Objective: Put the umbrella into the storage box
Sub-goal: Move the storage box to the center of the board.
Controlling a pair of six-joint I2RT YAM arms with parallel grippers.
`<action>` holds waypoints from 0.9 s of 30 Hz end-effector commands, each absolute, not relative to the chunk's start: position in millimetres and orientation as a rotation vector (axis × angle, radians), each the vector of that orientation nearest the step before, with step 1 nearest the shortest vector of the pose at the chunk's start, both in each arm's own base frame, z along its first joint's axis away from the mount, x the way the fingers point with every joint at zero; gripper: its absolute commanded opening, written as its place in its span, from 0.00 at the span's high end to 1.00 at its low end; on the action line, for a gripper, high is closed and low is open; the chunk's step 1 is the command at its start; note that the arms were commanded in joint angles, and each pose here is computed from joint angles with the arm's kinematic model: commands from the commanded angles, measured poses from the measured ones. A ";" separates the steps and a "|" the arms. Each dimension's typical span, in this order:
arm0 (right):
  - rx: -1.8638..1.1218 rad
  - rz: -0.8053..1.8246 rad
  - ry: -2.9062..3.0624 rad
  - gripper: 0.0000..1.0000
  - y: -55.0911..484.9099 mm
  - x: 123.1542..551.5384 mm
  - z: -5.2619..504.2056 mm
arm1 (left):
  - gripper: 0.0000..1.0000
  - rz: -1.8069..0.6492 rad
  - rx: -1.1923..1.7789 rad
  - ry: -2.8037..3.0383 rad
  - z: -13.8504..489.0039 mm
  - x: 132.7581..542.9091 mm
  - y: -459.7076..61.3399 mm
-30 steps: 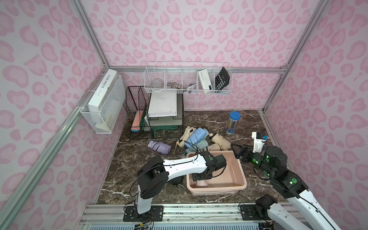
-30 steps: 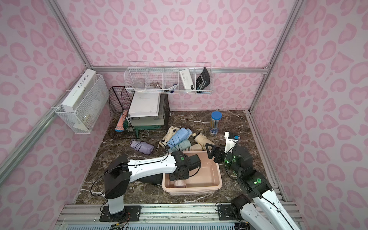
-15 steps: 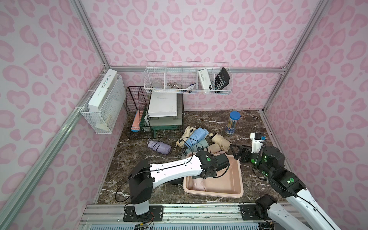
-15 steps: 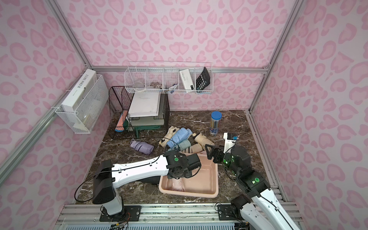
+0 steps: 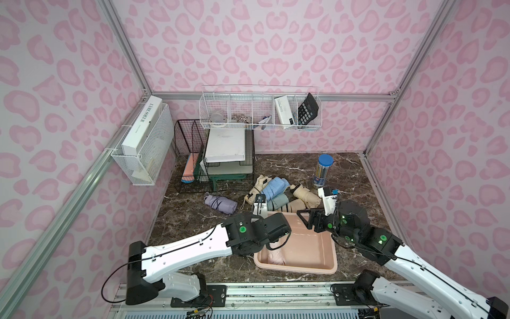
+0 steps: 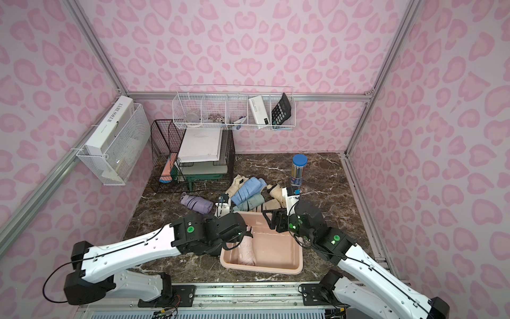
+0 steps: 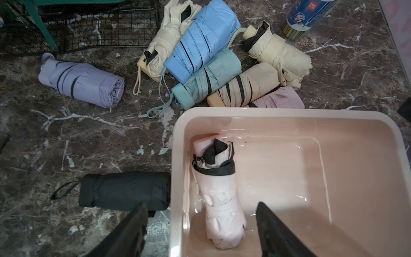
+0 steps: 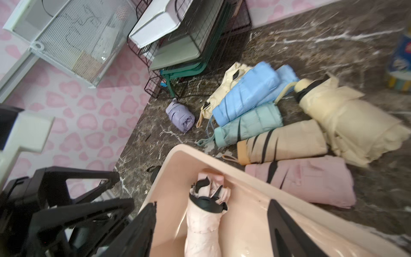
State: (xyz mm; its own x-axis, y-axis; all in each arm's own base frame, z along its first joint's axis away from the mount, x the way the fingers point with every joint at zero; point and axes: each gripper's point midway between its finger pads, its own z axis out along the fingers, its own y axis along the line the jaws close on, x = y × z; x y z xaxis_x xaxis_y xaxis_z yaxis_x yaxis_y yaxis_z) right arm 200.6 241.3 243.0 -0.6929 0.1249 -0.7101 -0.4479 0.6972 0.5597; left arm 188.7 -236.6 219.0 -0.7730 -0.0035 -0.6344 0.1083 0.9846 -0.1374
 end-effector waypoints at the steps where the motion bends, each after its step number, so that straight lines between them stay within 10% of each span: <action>1: -0.153 1.020 2.176 0.34 259.1 191.7 233.4 | 0.16 -0.310 0.158 2.413 215.5 191.3 -232.4; 16: 0.012 1.070 2.457 0.42 299.1 156.2 155.6 | 0.26 -0.598 0.077 2.633 154.1 162.3 -231.7; 27: 0.122 0.911 2.477 0.39 278.3 166.7 146.7 | 0.64 -0.629 -0.101 2.668 138.1 169.6 -239.0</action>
State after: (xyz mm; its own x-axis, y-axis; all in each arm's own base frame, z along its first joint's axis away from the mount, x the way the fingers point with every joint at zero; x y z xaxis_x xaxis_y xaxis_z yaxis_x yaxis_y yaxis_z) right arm 161.1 290.4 151.1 -0.8873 0.2163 -0.4072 -0.1296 0.7306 0.6704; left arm 165.4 -231.9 136.6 -0.9202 -0.0934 -0.3800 0.0725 0.9136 -0.4000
